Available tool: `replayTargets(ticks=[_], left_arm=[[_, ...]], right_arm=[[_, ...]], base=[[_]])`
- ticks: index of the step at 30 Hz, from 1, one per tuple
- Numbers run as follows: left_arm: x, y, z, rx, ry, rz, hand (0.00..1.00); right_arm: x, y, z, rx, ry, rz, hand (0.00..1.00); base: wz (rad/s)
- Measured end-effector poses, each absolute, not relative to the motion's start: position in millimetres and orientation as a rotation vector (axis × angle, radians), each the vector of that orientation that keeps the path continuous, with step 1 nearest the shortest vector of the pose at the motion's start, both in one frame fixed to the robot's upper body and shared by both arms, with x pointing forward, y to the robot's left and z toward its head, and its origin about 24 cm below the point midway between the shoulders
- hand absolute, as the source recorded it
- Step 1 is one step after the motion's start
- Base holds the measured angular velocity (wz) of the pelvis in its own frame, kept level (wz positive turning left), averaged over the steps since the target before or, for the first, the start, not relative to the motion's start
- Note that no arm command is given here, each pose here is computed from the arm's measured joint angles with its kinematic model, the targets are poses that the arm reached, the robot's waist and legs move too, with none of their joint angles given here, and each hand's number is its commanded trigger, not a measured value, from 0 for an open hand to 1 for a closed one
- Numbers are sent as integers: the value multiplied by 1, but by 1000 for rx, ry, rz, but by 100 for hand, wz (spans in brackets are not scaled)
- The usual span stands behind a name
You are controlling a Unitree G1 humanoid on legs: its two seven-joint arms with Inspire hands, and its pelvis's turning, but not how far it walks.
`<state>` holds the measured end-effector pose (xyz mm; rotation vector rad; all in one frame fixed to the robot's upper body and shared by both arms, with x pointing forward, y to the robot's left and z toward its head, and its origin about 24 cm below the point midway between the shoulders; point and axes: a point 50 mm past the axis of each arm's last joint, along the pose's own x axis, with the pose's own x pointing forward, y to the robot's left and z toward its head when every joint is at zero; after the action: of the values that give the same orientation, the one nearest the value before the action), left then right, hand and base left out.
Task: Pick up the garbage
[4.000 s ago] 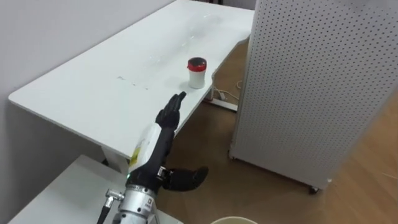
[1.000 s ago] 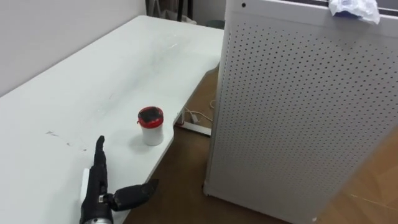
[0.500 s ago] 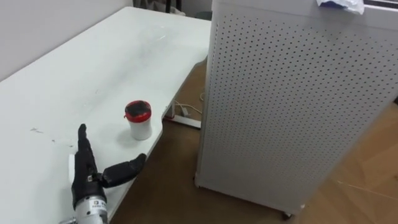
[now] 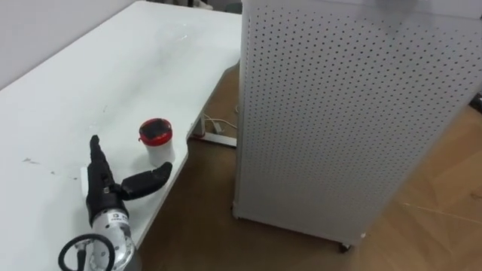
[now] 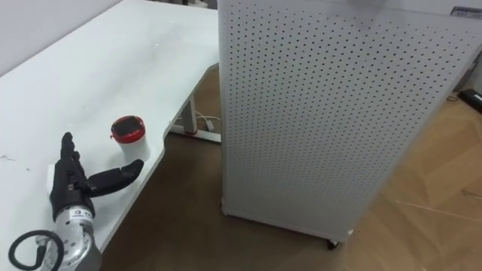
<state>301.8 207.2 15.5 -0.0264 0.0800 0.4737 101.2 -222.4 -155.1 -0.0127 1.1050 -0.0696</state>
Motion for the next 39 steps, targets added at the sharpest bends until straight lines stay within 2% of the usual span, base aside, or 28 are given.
replayTargets(ticks=[16,39], left_arm=[[329,218,31,17,82,519,0],[343,244,50,84,50,611,0]], right_arm=[[108,-220,-154,26,1113,-87,100],[123,-215,-151,4,1073,-93,100]], base=[[-5],[-2]])
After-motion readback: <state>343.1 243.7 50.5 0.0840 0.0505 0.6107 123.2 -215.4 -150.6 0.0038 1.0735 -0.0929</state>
